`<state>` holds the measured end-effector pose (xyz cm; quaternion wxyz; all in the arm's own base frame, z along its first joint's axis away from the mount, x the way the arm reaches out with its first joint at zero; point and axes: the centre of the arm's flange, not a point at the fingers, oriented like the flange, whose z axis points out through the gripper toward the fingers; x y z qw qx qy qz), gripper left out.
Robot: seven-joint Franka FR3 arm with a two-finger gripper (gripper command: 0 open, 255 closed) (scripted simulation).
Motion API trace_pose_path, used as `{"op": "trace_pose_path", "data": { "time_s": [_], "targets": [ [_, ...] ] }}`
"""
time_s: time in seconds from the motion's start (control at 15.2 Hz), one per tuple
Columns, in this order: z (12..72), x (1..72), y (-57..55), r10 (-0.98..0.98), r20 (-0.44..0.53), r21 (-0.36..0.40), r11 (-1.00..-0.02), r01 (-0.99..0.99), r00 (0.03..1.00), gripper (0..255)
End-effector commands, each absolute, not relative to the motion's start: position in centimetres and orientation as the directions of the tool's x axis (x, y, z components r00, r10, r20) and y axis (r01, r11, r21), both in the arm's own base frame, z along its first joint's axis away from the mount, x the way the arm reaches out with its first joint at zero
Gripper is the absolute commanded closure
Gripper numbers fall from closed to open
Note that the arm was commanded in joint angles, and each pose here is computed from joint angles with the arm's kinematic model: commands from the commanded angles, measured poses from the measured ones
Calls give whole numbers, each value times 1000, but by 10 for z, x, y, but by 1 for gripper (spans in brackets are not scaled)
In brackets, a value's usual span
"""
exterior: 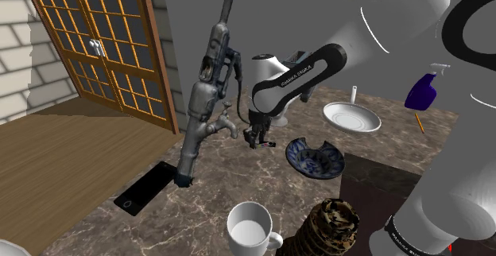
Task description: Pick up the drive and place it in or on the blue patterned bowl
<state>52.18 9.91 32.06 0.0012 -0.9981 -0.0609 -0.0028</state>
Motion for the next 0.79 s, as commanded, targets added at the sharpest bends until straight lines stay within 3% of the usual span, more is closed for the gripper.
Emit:
{"op": "trace_pose_path", "data": {
  "time_s": [0.0,0.73],
  "targets": [
    [318,521,99,123,-1,-2,-992,123,992,255],
    [349,521,100,123,-1,-2,-992,123,992,255]
  ]
}}
